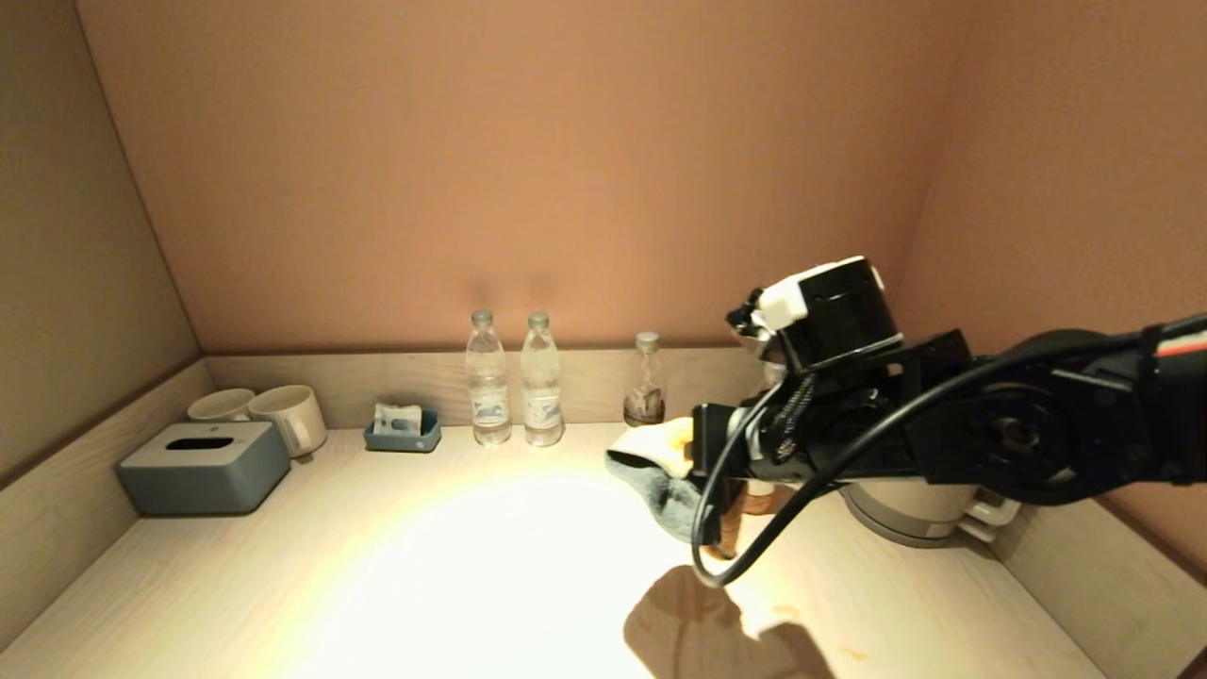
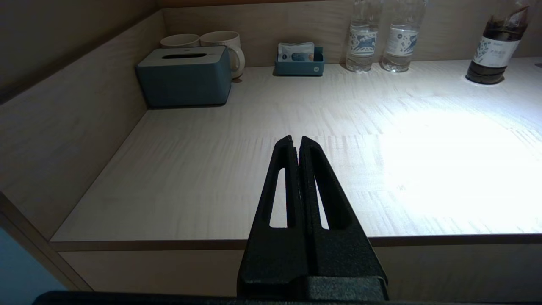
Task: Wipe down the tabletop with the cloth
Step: Sweep the stains on the table
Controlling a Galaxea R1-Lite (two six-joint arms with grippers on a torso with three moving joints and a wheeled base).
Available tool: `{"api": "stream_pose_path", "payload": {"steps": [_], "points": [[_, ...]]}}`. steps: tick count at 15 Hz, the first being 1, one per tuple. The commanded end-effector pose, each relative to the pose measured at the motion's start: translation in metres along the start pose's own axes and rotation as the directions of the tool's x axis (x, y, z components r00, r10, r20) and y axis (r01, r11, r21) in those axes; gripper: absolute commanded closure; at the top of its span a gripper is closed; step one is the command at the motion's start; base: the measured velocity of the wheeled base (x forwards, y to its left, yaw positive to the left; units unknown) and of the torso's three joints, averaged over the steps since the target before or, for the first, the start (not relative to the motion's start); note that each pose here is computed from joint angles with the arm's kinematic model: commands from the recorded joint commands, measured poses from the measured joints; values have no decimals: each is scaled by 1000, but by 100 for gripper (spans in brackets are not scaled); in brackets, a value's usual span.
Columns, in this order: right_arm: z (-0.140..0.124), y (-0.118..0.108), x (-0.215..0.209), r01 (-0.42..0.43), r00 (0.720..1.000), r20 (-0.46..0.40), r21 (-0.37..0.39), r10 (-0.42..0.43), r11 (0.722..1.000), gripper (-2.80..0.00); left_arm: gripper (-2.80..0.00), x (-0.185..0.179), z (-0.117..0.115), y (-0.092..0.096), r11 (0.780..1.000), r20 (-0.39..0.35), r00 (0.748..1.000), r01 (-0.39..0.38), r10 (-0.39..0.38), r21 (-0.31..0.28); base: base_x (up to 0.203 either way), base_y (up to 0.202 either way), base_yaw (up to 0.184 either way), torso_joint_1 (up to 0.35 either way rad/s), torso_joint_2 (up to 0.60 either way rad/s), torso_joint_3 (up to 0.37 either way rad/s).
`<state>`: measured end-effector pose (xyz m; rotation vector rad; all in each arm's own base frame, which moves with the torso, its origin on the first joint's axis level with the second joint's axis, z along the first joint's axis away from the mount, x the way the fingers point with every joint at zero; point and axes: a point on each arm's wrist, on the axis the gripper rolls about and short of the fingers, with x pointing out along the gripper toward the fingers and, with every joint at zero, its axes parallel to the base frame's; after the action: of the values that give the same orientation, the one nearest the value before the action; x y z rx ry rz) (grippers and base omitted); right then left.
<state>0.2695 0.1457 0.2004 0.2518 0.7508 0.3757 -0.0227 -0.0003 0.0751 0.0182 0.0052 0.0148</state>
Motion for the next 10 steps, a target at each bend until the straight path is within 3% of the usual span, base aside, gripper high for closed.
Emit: {"api": "stream_pose_path", "payload": {"steps": [1, 4, 7, 10], "points": [[-1, -24, -6, 57, 998, 2, 57, -57, 997, 0, 0, 0, 0, 0, 1000, -1, 1000, 0, 0, 0, 0, 0, 0, 0, 0, 0], [-4, -51, -7, 122, 993, -13, 114, -121, 986, 0, 0, 0, 0, 0, 1000, -1, 1000, 0, 0, 0, 0, 0, 0, 0, 0, 0], [-5, -55, -8, 132, 991, -16, 123, -131, 984, 0, 0, 0, 0, 0, 1000, -1, 1000, 0, 0, 0, 0, 0, 0, 0, 0, 0], [-12, -73, -13, 186, 982, -34, 162, -183, 969, 0, 0, 0, 0, 0, 1000, -1, 1000, 0, 0, 0, 0, 0, 0, 0, 0, 0]]}}
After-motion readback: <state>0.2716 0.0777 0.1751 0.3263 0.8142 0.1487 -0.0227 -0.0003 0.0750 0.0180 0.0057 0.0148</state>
